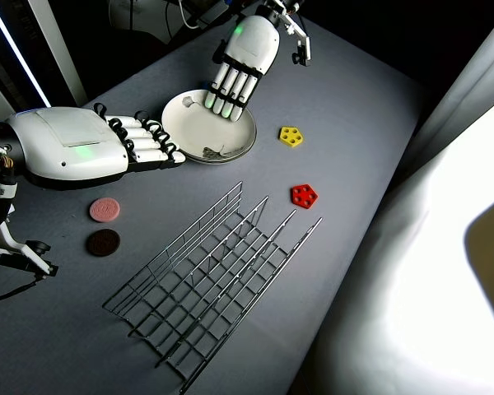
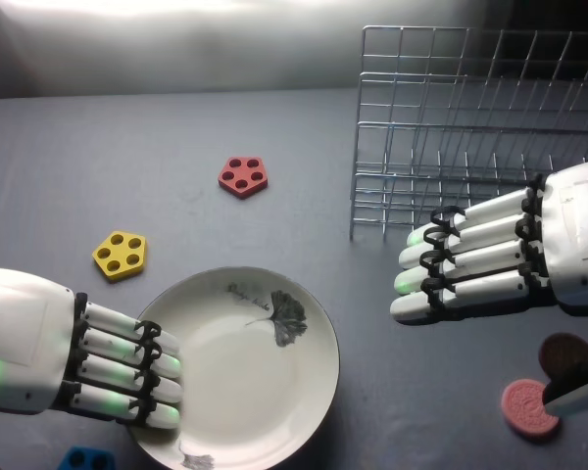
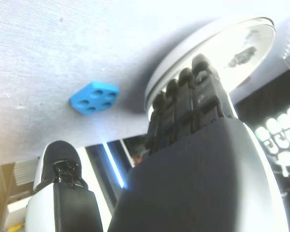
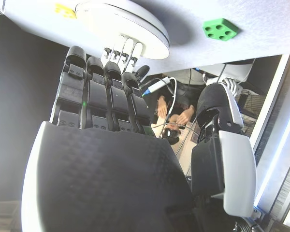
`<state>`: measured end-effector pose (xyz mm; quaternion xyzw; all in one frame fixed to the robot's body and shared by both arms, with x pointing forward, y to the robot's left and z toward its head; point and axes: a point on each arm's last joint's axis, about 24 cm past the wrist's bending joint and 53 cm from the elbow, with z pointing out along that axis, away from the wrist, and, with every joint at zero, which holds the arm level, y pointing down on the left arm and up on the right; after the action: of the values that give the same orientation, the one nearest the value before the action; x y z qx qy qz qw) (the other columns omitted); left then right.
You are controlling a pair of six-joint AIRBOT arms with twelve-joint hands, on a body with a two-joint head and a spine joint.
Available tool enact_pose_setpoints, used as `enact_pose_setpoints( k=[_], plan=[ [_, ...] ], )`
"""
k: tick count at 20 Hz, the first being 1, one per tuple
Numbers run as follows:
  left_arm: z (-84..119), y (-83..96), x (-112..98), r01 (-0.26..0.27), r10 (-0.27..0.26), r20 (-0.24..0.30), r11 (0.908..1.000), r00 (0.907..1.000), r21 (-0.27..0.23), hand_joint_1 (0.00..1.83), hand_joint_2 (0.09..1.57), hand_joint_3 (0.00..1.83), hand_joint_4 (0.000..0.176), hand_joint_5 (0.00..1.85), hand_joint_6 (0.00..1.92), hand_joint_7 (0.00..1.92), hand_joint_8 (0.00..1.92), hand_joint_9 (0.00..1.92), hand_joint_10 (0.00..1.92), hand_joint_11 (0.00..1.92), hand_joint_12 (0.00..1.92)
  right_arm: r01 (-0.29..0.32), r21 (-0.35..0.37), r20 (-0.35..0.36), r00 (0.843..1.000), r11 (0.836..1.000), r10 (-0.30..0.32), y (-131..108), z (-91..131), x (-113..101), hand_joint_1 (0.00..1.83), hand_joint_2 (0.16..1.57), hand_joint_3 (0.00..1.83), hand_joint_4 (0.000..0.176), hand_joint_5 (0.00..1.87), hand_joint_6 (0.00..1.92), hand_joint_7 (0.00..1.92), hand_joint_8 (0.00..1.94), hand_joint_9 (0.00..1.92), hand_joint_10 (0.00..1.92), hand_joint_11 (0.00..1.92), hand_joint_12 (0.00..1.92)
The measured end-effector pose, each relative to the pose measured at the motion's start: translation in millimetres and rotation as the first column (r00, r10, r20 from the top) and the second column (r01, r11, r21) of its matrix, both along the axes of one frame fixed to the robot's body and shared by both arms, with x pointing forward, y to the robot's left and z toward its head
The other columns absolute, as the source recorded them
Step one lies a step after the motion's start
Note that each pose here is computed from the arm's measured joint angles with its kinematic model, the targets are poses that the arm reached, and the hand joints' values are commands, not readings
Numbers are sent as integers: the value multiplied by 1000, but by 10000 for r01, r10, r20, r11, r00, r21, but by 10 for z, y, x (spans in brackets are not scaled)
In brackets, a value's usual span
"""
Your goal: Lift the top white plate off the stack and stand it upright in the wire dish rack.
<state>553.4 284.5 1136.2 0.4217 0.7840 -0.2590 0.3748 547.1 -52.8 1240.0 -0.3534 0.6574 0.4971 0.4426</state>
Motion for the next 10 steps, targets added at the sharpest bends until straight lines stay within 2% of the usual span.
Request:
enact_pose_setpoints(
  k=[10],
  plan=[
    [-35,-4,1,29,-29,-17,10000,10000,71,300,1037,2,0,26,2,42,1,39,0,45,62,-14,-77,48,10000,10000,14,-4,-14,-2,354,1186,1,0,66,3,67,4,70,2,137,11]
  ],
)
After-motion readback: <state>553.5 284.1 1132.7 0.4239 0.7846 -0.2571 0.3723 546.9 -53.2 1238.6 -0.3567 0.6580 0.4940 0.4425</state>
